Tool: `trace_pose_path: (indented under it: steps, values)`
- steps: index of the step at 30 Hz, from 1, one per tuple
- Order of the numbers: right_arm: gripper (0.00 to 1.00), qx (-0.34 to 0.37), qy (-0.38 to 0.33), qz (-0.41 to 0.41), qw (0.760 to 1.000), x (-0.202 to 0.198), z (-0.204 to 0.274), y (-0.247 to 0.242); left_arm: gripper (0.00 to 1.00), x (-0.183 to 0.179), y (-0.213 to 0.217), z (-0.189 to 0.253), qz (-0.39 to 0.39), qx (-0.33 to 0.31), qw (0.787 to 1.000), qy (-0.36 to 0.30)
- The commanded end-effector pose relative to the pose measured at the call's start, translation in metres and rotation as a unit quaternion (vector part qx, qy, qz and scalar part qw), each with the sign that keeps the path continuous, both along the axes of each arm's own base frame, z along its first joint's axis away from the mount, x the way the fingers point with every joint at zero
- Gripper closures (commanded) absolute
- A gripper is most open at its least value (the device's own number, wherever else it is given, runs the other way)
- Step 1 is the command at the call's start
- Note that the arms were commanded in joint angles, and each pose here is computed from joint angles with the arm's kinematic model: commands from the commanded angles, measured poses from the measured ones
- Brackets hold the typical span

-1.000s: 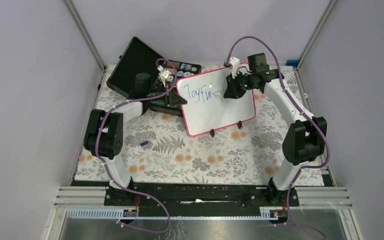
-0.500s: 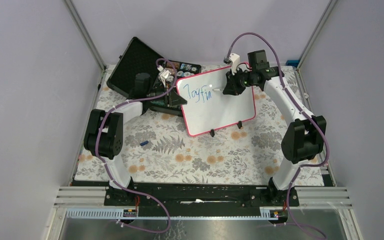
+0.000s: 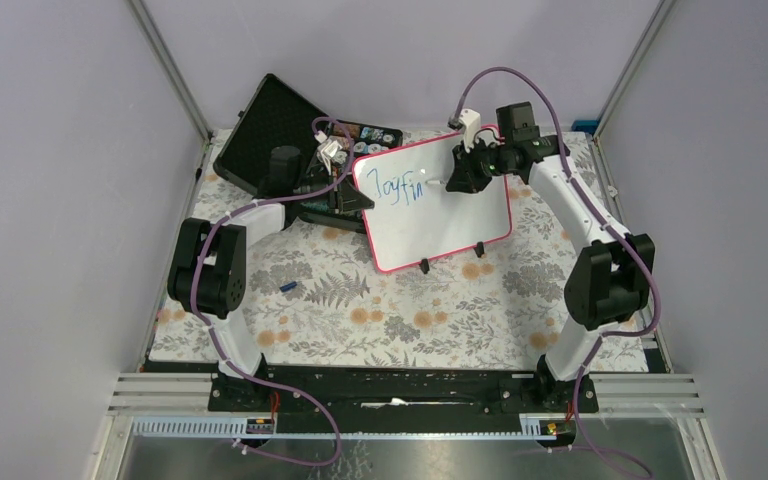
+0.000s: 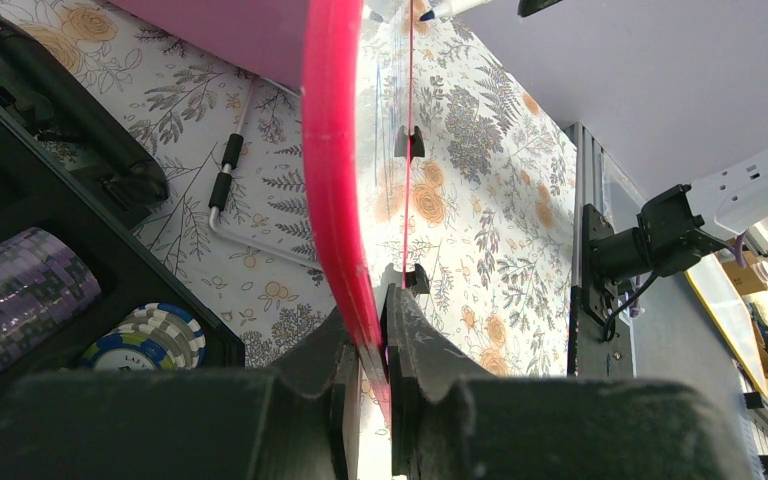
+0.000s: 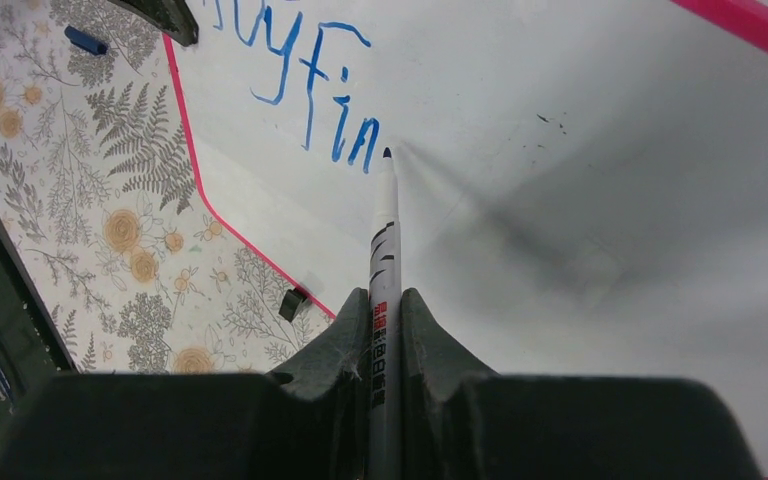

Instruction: Write a sentence on the whiteboard

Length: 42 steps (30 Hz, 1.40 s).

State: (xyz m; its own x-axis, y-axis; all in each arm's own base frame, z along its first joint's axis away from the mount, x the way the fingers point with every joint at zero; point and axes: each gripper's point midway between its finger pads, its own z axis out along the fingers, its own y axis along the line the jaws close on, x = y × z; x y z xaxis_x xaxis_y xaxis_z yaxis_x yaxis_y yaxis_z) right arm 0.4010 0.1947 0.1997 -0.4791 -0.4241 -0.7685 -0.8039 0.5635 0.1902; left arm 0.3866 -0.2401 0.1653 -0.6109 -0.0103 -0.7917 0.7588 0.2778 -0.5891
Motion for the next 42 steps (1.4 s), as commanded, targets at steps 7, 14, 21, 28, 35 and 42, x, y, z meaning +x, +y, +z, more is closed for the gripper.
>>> trace_pose_path:
  steps: [7, 14, 21, 28, 35, 42]
  values:
    - [1.00, 0.019, -0.018, 0.008, 1.000, -0.015, 0.027, 0.000, 1.00, 0.010, 0.000, 0.005, 0.002, 0.016, 0.998, -0.062]
    - [1.00, 0.007, -0.013, 0.007, 1.000, -0.015, 0.017, -0.003, 1.00, 0.010, 0.000, 0.005, 0.002, 0.018, 0.998, -0.062]
    - [1.00, 0.001, -0.003, 0.006, 1.000, -0.015, 0.008, -0.005, 1.00, 0.009, 0.001, 0.002, 0.001, 0.023, 0.998, -0.062]
    - [1.00, 0.007, -0.006, 0.002, 1.000, -0.009, 0.008, -0.002, 1.00, 0.008, 0.000, 0.002, 0.000, 0.024, 0.998, -0.063]
    - [1.00, 0.008, -0.009, 0.000, 1.000, -0.004, 0.010, -0.001, 1.00, 0.008, 0.000, 0.002, -0.001, 0.024, 0.998, -0.064]
    - [1.00, -0.003, -0.017, -0.014, 1.000, 0.005, 0.010, -0.005, 1.00, 0.008, 0.000, 0.001, -0.002, 0.024, 0.998, -0.063]
